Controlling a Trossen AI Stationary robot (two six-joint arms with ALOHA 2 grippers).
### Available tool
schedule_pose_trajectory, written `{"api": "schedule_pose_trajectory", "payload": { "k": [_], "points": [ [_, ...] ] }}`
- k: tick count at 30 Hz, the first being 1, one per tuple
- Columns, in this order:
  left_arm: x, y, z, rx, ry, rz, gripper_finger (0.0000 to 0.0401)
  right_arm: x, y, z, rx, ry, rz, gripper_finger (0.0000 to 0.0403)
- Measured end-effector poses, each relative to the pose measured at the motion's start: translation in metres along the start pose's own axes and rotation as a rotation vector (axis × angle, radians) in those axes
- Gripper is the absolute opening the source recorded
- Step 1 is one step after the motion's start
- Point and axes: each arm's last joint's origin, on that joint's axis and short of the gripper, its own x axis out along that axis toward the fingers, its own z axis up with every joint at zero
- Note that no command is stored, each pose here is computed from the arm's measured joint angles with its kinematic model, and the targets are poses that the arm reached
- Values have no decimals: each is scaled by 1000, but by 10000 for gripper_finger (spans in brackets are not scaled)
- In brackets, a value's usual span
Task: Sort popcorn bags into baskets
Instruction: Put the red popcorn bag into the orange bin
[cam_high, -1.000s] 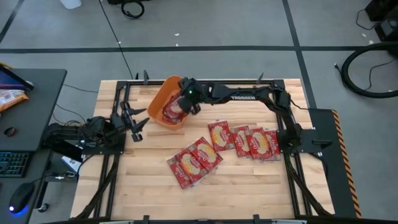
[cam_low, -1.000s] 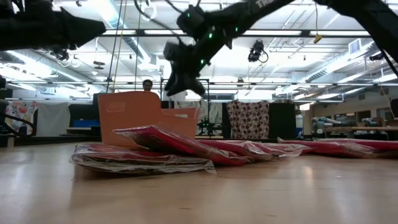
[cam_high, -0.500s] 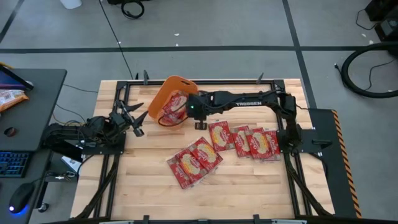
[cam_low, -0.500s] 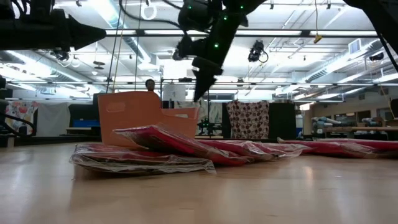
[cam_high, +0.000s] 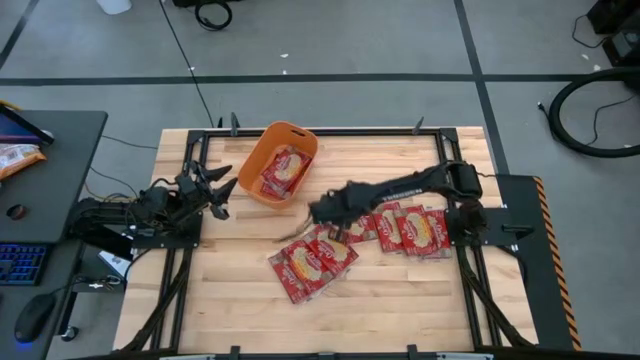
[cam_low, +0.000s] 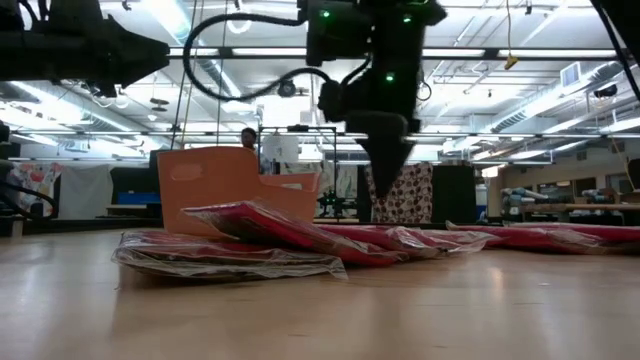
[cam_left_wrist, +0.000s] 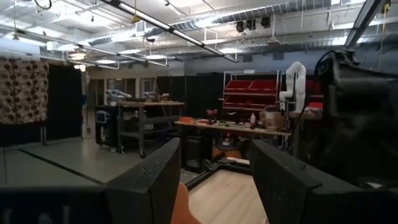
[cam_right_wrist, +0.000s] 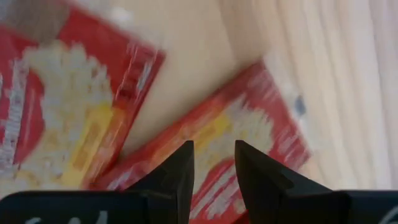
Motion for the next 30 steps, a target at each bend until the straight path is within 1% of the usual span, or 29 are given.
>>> {"api": "schedule_pose_trajectory", "payload": {
  "k": [3,7,10,12,17,20,23,26,28,30],
  "points": [
    [0,0,-2,-9,16,-4,194,-2,15,-11,51,-11,-19,121],
    [0,-1,-4,-42,38,-35,194,-8,28,-25,111,-4,-76,121],
    [0,-3,-5,-78,43,-76,194,-7,30,-37,129,22,-149,121],
    [0,-4,-5,-88,46,-106,194,-6,27,-44,148,46,-177,121],
    [0,-5,-6,-103,58,-141,194,-14,16,-57,200,14,-133,122],
    [0,-5,-6,-96,58,-140,194,-17,2,-71,243,-39,-119,127],
    [0,-5,-6,-93,58,-140,194,-12,-14,-82,297,-98,-72,135],
    [0,-5,-6,-86,58,-136,194,-6,-22,-86,289,-154,-19,148],
    [0,-5,-7,-85,58,-133,194,-5,-22,-83,279,-187,10,163],
    [0,-5,-7,-79,57,-133,194,-7,-20,-80,267,-196,16,180]
  ]
}}
